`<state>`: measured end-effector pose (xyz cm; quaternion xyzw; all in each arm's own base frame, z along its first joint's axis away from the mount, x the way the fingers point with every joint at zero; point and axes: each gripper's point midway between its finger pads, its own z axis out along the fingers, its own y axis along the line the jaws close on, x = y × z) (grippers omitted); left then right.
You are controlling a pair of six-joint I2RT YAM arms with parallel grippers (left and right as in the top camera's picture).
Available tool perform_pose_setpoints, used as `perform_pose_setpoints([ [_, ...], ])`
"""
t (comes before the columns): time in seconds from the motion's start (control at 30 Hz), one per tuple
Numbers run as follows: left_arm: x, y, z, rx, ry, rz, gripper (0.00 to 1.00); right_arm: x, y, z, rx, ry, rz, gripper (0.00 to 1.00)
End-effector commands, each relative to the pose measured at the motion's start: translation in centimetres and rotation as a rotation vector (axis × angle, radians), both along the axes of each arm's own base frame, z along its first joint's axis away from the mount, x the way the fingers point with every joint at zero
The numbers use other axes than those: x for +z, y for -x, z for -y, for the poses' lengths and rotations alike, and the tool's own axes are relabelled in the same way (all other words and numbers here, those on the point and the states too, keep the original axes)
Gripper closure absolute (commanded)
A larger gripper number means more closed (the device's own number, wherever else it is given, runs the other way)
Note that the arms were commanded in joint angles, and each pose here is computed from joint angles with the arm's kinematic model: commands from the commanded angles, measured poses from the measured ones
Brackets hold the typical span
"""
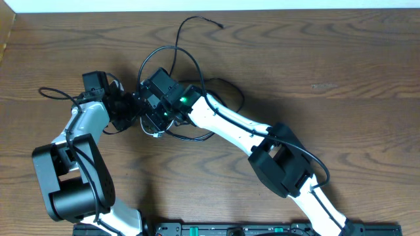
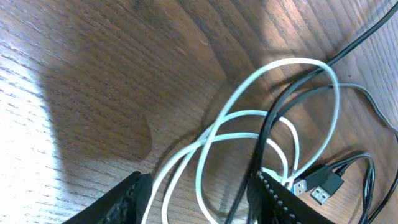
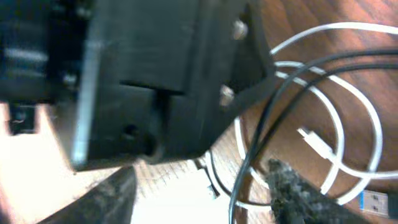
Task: Untangle cables
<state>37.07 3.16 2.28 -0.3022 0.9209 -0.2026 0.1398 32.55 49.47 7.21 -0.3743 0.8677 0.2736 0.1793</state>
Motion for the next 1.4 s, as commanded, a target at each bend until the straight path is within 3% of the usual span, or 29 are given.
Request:
perform_pose_setpoints([
  [0.0, 0.9, -0.5, -0.4, 0.014, -0.012, 0.021, 0.45, 1.9, -1.7, 0.9, -0.067, 0.027, 0.087, 0.31],
  [0.33, 0.7, -0.3, -1.0, 0.027, -0.045, 0.008, 0.44, 0.8, -4.8, 3.5, -0.208, 0.130, 0.163, 0.33],
  [0.7, 0.7, -0.3, -1.0, 0.027, -0.044, 0.008, 0.44, -2.9, -5.3, 4.0, -0.226, 0.196, 0.167, 0.70],
  [0.93, 0.7, -0.3, -1.0, 0.027, -0.044, 0.008, 0.44, -5.2, -5.7, 3.6, -0.227, 0.201, 0.164, 0.63],
  [1.17, 0.7, -0.3, -1.0, 0.027, -0.044, 0.008, 0.44, -7.7, -5.4, 3.7, -0.219, 0.229, 0.143, 0.68],
  [1.37, 0.7, -0.3, -1.0, 0.027, -0.044, 0.008, 0.44, -9.2, -4.7, 4.6, -0.211, 0.281, 0.109, 0.99],
])
